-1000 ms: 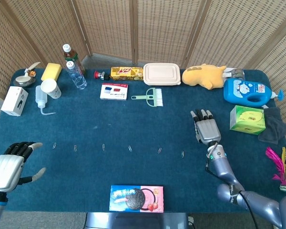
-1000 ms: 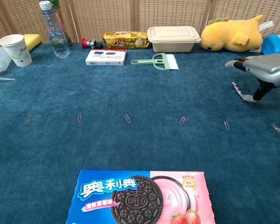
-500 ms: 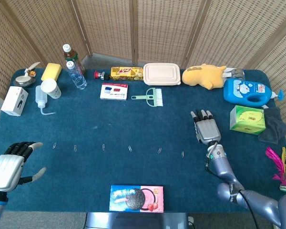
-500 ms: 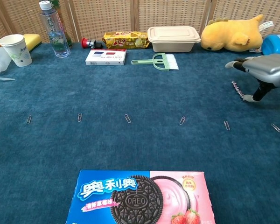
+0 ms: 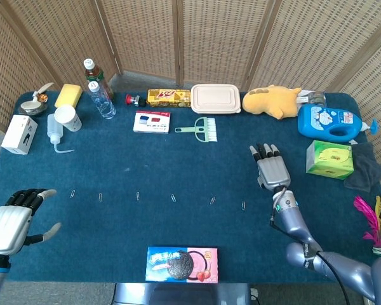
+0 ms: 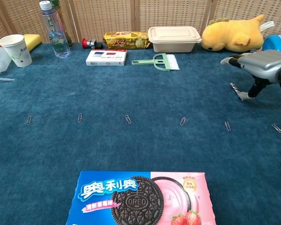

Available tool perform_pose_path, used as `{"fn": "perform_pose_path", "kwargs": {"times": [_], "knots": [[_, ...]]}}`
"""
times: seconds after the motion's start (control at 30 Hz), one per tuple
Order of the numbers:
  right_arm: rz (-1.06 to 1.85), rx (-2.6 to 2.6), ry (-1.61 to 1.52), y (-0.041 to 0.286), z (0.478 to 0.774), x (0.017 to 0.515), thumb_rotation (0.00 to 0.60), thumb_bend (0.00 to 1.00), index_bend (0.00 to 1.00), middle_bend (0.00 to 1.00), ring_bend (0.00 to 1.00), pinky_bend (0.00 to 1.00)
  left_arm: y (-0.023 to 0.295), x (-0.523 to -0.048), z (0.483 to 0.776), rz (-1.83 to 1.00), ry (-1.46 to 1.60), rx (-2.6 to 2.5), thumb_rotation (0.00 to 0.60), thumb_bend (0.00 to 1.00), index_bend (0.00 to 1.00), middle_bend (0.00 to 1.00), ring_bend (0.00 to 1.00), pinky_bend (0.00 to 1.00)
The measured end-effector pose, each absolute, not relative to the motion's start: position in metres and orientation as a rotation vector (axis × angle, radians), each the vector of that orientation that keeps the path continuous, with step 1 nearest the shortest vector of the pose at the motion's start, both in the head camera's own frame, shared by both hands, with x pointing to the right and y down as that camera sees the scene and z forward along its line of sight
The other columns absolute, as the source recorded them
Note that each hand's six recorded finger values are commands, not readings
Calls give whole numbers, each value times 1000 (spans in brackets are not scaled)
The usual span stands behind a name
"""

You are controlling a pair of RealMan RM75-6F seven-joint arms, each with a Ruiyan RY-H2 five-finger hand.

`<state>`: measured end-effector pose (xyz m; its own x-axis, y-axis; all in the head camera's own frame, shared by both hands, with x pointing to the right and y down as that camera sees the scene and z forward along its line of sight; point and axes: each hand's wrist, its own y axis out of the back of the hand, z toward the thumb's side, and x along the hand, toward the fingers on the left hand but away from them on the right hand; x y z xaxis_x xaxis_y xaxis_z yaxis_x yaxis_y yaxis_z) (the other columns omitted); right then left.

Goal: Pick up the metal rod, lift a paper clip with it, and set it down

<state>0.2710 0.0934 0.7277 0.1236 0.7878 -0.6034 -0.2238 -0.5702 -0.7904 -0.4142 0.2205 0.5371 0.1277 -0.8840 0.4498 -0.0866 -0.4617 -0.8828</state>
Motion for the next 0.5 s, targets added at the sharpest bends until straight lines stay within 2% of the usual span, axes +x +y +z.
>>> {"fn": "perform_pose_path", "kwargs": {"times": [0.5], "knots": [[1613,-1575,-536,94,738,271,584,361,0,52,12,110,219,-417,543,-1410,949,-1698,438,390,221,257,208,186]]}}
